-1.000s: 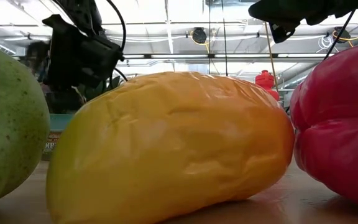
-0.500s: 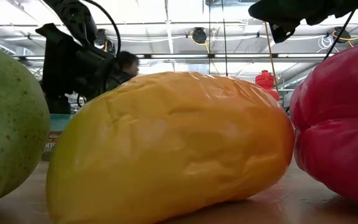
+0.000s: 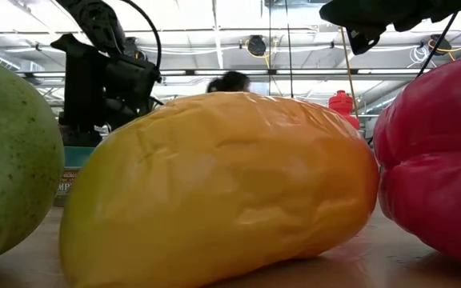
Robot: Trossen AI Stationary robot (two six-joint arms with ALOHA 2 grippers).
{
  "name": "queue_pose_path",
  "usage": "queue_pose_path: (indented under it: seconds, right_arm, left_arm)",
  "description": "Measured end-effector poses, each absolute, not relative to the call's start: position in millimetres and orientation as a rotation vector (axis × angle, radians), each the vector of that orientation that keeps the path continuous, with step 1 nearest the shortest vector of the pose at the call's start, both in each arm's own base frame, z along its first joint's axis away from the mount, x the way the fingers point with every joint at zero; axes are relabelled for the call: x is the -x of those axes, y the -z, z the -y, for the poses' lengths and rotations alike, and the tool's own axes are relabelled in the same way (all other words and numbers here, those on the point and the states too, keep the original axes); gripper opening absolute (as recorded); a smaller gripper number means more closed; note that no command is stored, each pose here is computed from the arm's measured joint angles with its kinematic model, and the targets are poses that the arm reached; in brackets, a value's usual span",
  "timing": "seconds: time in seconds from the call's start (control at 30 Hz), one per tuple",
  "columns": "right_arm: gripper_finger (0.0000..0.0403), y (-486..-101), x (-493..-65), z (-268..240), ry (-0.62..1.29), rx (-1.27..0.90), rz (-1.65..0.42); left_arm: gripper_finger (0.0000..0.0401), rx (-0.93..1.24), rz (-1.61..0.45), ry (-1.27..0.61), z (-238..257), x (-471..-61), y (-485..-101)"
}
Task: Pick & Place Food Item
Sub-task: Put the left blue and pink tuna can into the blue bin
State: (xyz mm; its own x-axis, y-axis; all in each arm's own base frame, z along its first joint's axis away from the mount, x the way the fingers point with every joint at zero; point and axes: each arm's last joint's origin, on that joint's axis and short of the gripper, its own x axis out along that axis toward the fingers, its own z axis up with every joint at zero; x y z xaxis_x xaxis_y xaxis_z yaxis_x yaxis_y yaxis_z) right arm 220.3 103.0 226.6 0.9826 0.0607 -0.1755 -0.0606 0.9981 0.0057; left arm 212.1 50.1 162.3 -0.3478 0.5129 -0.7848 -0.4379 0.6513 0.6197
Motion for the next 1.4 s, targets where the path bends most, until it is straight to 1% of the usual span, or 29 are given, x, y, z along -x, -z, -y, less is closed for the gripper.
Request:
queue_pose_path:
  seconds: [0.17,0.43,0.57,0.63,0.73,0.87,0.93,1.13,1.3,1.4]
  right_arm:
    - [0.0000,-226.6,-220.3,-103.1,-0.061,0.000,-0.177]
    - [0.0000,-226.6,-220.3,-103.1,-0.061,0.000,-0.177]
    - [0.0000,-226.6,-220.3,-103.1,-0.061,0.000,-0.177]
    - [0.0000,-226.6,-220.3,-103.1,-0.061,0.000,-0.177]
    - [0.0000,-226.6,-220.2,-103.1,-0.062,0.000,-0.177]
    - [0.0000,-226.6,-220.3,-103.1,-0.061,0.002,-0.177]
    - [0.0000,-226.6,-220.3,-103.0,-0.061,0.003,-0.176]
    - [0.0000,-226.6,-220.3,-103.0,-0.061,0.003,-0.176]
    - [0.0000,-226.6,-220.3,-103.1,-0.061,0.003,-0.176]
    - [0.0000,-226.6,-220.3,-103.1,-0.061,0.003,-0.176]
  left_arm:
    - [0.0277,-0.024,-1.660,-0.938,-49.2,-214.1,-161.0]
    - [0.0279,0.026,-1.665,-0.914,-47.7,-215.0,-160.6]
    - [0.0281,0.019,-1.650,-0.904,-45.1,-216.8,-160.4]
    - [0.0288,0.003,-1.636,-0.915,-43.6,-217.4,-160.5]
    - [0.0315,-0.032,-1.610,-0.942,-41.2,-218.2,-161.1]
    - [0.0374,-0.046,-1.591,-0.963,-40.0,-218.5,-161.5]
    - [0.0393,-0.046,-1.591,-0.962,-39.9,-218.5,-161.6]
    - [0.0377,-0.016,-1.589,-0.945,-39.4,-221.9,-165.1]
    - [0.0396,-0.001,-1.568,-0.901,-37.2,-230.2,-172.6]
    - [0.0394,0.005,-1.557,-0.891,-36.5,-233.2,-175.5]
